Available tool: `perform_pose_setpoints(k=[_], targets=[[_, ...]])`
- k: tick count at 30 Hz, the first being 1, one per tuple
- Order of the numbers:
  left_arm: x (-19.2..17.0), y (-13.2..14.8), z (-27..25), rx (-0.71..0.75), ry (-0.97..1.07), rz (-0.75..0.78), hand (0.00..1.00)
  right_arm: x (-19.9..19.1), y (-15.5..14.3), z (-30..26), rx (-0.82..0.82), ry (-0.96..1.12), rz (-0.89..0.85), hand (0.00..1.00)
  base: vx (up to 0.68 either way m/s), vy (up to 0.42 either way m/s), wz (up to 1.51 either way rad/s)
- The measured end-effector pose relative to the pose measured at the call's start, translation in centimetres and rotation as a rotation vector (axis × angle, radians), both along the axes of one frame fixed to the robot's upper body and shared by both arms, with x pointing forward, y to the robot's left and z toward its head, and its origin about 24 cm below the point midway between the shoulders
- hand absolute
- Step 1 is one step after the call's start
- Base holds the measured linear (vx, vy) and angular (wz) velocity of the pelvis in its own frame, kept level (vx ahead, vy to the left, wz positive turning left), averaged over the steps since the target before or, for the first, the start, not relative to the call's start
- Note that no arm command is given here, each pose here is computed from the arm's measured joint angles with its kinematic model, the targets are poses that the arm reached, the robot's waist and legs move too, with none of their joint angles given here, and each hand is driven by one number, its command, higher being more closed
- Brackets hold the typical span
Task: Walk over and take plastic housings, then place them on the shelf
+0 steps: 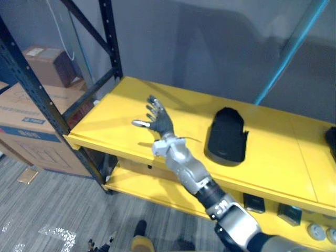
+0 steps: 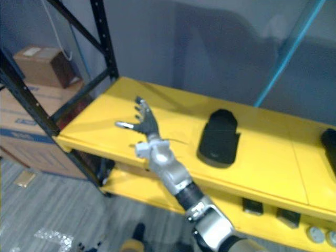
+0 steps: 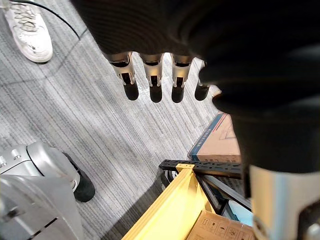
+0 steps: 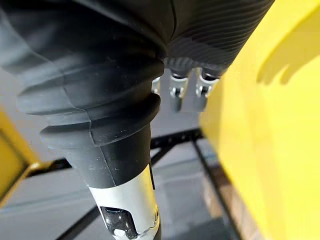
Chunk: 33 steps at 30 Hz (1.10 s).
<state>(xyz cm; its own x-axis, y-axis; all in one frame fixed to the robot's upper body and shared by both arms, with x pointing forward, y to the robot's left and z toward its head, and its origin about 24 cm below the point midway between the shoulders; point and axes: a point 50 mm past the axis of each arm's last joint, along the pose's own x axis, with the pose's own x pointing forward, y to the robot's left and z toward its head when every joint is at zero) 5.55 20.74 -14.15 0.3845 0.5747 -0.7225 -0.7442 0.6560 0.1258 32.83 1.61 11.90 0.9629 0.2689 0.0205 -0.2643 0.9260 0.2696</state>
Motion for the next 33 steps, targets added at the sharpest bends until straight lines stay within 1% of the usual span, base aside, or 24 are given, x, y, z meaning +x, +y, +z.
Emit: perform_pose_setpoints(k=[1,2,4,7,10,20,24,33], targets=[[0.1,0.0,-0.1,-0.007,-0.002,-0.004,0.00,0.5,-0.7,-0.9,-0.015,0.047,-0.046,0.00,0.01,-0.008,0.03],[0.1,0.0,-0.1,-0.007,-0.003,-0.004,0.00,0.6,-0.9,-1.0,-0.016,0.056,-0.055,0.00,0.02,-0.018,0.10],[0.1,0.0,-0.1,-0.012,-0.005,-0.010,0.00,1.2,-2.1,-2.0,-0.029,0.105,-0.118,0.00,0.02,-0.021,0.21],[0.1,-0.1,-0.2,-0.035,-0.016,0.006,0.00,2.0,-2.5,-1.9,-0.069,0.120,-0.129,0.00,0.00,-0.006,0.04],[0.1,-0.1,-0.2,-0.045,-0.023,0.002,0.00,2.8,-3.5,-1.8,-0.109,0.134,-0.162,0.00,0.00,-0.011,0.07],[-0.6,0.1,-0.6,-0.064,0.008,0.013,0.00,4.3,-8.9,-5.0,-0.152,0.318,-0.339,0.00,0.00,-0.001,0.02],[-0.9,0.2,-0.8,-0.074,0.016,0.033,0.00,4.5,-10.6,-5.7,-0.115,0.373,-0.420,0.00,0.00,0.000,0.00],[-0.1,0.8,-0.6,-0.061,0.003,0.006,0.00,4.7,-12.4,-5.6,-0.084,0.404,-0.503,0.00,0.02,0.041,-0.01]])
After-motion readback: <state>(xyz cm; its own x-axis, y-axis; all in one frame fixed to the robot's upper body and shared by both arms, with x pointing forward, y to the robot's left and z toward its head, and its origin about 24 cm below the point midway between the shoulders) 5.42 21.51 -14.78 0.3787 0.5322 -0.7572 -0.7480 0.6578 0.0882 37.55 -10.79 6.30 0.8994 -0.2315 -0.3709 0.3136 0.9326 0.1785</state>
